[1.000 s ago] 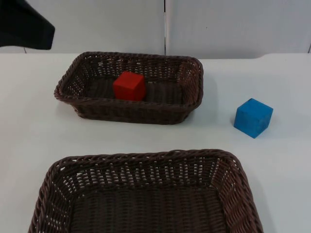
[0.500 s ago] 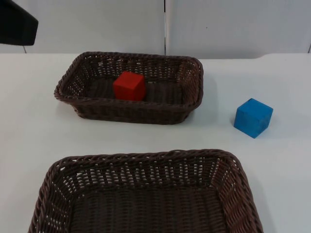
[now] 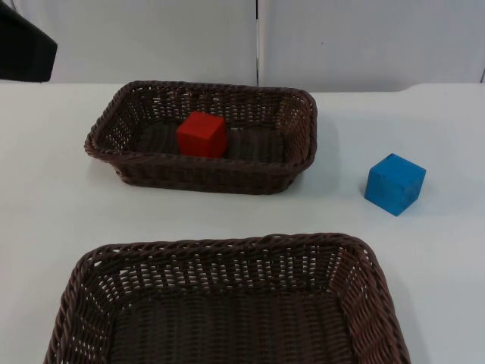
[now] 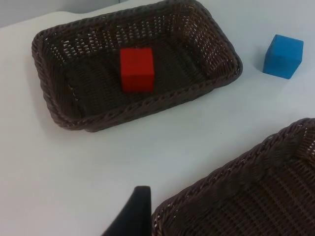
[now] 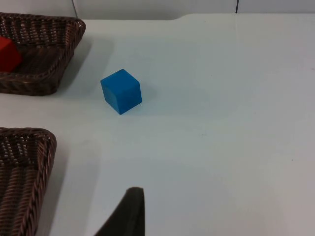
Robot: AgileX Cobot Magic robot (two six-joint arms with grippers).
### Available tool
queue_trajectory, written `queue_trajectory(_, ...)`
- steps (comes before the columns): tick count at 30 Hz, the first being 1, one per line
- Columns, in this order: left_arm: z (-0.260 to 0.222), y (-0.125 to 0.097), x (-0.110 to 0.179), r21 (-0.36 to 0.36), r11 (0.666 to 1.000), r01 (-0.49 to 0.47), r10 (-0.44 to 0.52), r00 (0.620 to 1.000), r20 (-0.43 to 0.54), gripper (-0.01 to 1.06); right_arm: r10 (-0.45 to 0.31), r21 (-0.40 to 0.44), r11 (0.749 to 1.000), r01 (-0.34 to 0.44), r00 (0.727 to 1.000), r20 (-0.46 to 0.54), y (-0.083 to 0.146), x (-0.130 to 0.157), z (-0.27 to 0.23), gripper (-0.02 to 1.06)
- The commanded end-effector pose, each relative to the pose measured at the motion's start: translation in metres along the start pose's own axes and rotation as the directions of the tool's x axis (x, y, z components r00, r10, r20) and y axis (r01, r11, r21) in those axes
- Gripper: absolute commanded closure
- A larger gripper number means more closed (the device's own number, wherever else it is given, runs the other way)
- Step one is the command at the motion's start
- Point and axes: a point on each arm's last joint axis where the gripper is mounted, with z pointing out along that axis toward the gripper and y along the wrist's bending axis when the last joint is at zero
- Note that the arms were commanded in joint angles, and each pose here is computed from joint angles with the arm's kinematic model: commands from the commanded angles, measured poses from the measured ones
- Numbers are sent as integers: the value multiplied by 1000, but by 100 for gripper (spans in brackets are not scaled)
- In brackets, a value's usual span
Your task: Pick up one cube with the left hand and place it into the upper basket. Pick up one cube with the right hand and place it into the lower basket.
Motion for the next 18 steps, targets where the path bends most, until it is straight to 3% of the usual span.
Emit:
queue_trajectory(1, 0, 0, 1, -5, 1000, -11, 11, 1000, -4, 5, -2, 6, 1000, 2, 1000, 8, 0, -1, 0, -1)
queue_trajectory(7, 0, 0, 1, -5, 1000, -11, 11, 1000, -4, 5, 2, 6, 1000, -3, 1000, 28, 0, -4, -2, -1)
queue_trajectory(18, 0, 0, 1, -6, 1000, -12, 12, 1000, -4, 5, 11, 9, 1000, -11, 999, -35, -1, -55, 35, -1)
